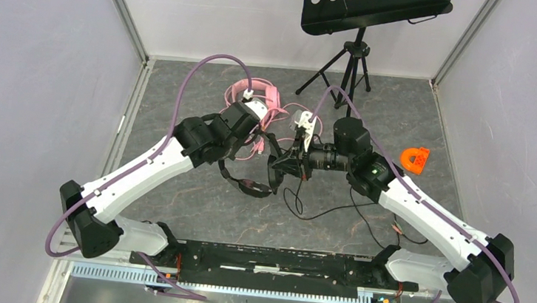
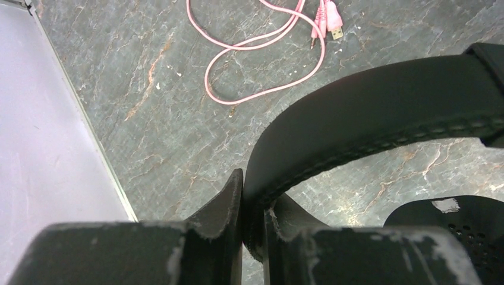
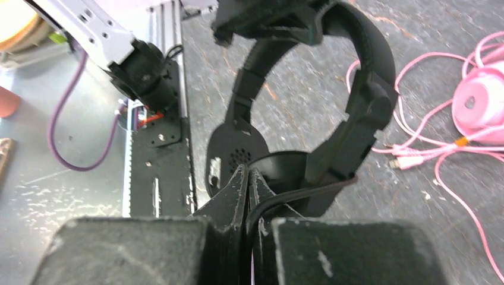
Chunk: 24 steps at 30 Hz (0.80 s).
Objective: Wrap the headphones
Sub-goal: Wrap the headphones cable around the headphones.
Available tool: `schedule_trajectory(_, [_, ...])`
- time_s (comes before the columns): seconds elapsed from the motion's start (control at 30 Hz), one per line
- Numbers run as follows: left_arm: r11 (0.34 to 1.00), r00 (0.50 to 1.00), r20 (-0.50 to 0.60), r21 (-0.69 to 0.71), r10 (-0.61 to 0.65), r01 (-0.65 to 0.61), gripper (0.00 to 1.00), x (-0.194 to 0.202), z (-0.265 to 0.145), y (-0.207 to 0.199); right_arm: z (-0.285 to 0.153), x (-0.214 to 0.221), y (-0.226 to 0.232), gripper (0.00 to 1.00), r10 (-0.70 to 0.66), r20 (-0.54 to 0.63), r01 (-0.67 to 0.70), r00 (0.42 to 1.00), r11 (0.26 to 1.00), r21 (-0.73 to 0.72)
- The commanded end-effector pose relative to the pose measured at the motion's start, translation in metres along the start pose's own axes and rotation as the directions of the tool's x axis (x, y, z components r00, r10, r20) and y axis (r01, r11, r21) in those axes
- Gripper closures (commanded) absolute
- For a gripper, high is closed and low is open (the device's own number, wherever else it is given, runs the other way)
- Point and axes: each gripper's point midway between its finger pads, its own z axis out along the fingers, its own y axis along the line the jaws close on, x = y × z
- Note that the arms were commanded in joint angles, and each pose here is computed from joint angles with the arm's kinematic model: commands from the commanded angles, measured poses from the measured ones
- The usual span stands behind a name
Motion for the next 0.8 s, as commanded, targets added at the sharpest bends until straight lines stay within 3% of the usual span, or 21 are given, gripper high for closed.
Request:
schedule_trajectory(0.0, [0.992, 0.989, 0.084, -0.034, -0.120, 0.124, 0.98, -0.015, 0.000, 0.005, 0.003, -0.045, 0.025, 0.93, 0.006, 0.180, 0.019, 0.984, 0.991, -0.135])
schedule_trajectory(0.27, [0.975, 0.968, 0.126, -0.010, -0.219, 0.222, 0.98, -0.020, -0.003, 0.002, 0.010, -0.063, 0.032, 0.88, 0.090, 0.281, -0.036, 0.955, 0.981, -0.192])
schedule_trajectory(0.4, [0.963, 0.954, 0.129, 0.046, -0.270, 0.266, 0.98, -0.023, -0.005, -0.007, 0.016, -0.064, 0.042, 0.80, 0.104, 0.306, -0.041, 0.946, 0.978, -0.206])
schedule_trajectory(0.77, [0.896, 0.889, 0.142, 0.167, -0.436, 0.413, 0.98, -0.038, -0.016, -0.019, 0.025, -0.026, 0.022, 0.76, 0.077, 0.256, -0.077, 0.964, 0.997, -0.009])
